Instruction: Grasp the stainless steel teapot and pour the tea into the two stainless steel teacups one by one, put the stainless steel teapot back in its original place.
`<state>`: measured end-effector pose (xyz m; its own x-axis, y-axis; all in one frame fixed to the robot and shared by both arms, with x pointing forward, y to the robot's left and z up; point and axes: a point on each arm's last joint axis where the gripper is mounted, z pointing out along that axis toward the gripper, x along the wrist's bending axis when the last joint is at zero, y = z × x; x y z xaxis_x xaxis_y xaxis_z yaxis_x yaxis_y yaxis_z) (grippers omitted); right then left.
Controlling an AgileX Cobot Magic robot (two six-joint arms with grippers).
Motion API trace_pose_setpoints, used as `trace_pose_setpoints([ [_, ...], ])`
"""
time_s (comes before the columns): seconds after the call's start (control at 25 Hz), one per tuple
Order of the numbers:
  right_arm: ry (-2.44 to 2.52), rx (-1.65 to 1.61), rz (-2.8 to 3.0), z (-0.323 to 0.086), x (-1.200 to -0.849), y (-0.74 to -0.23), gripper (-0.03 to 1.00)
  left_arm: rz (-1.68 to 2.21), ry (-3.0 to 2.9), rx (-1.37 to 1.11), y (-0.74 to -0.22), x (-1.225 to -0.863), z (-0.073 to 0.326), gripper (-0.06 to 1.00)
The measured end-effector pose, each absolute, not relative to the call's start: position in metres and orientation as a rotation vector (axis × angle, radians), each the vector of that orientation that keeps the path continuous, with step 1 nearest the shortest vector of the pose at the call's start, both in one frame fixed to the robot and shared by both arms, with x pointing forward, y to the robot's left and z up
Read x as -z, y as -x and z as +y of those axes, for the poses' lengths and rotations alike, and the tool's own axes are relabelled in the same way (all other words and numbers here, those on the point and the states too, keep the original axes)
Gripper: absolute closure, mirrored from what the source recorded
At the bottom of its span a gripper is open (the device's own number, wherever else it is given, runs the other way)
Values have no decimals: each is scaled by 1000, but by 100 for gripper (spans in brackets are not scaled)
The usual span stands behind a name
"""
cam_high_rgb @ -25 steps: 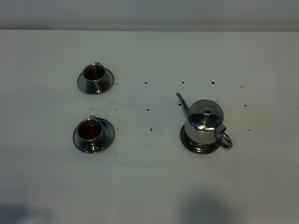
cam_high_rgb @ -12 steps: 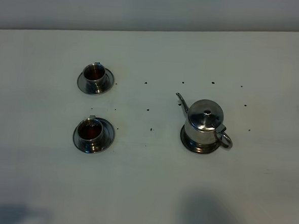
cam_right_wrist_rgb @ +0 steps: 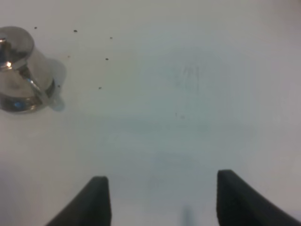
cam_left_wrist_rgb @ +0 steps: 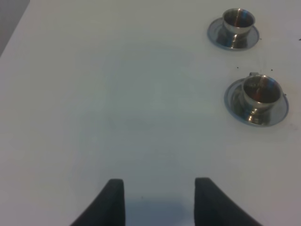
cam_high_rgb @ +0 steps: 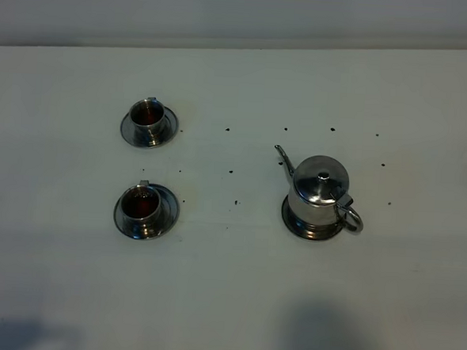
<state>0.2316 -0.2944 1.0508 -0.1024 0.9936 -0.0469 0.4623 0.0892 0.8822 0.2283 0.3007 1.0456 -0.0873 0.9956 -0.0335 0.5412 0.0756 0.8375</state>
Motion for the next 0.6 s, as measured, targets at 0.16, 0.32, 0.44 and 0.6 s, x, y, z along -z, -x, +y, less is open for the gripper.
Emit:
trace_pose_setpoints([
  [0.16,-1464,-946,1657,-294,-1049,-233,48,1707,-1536,-892,-228,-1046,301,56],
  [0.32,-1464,-947,1654,-294,-1049,-233,48,1707,-1536,-892,-228,-1046,301,56],
  [0.44,-1466,-948,1653,-294,-1049,-233,48,1707,-1536,-892,-228,-1046,301,56],
  [0.6,-1466,-948,1653,-294,-1049,-233,48,1707,-1536,-892,-228,-1046,301,56],
])
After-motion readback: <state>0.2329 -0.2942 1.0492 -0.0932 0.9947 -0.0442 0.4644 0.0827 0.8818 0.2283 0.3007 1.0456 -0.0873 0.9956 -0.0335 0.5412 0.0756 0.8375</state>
